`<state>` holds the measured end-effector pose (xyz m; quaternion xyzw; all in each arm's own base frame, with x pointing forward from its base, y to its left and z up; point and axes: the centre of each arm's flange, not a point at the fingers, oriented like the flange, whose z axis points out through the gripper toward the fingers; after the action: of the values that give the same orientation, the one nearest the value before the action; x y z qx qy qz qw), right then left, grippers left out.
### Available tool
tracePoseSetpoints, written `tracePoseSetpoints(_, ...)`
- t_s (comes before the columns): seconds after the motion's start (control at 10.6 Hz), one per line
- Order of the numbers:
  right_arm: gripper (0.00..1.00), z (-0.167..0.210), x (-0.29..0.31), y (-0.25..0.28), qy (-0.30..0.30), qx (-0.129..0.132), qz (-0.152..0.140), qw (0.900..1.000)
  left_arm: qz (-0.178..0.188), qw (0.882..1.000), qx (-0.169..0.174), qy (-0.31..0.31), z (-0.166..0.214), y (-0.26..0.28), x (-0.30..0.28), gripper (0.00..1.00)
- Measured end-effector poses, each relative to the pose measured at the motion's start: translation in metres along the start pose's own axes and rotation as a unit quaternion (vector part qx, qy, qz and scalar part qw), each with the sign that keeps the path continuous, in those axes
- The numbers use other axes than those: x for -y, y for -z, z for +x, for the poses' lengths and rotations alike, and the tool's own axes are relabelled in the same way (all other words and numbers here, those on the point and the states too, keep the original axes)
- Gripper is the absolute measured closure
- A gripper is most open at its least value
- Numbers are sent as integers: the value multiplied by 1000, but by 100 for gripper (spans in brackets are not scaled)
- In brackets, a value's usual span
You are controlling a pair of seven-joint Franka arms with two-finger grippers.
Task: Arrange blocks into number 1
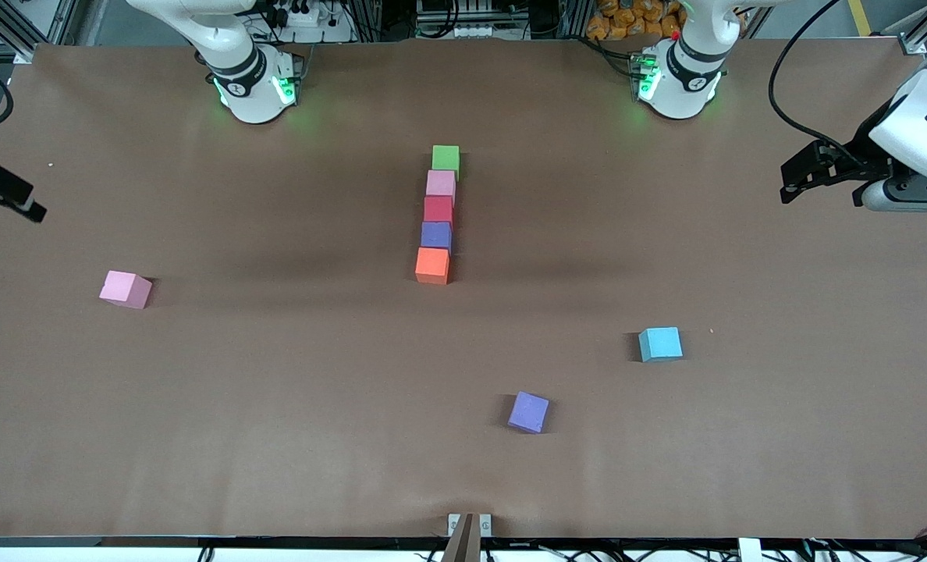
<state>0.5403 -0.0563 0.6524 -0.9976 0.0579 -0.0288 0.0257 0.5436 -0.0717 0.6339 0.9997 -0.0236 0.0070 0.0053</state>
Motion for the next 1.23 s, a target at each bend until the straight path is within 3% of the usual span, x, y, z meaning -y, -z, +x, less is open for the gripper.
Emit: tracePoseSetpoints(1.23, 0, -12, 10, -11, 70, 24, -5, 997, 0, 1000, 5, 2, 3, -5, 2, 0)
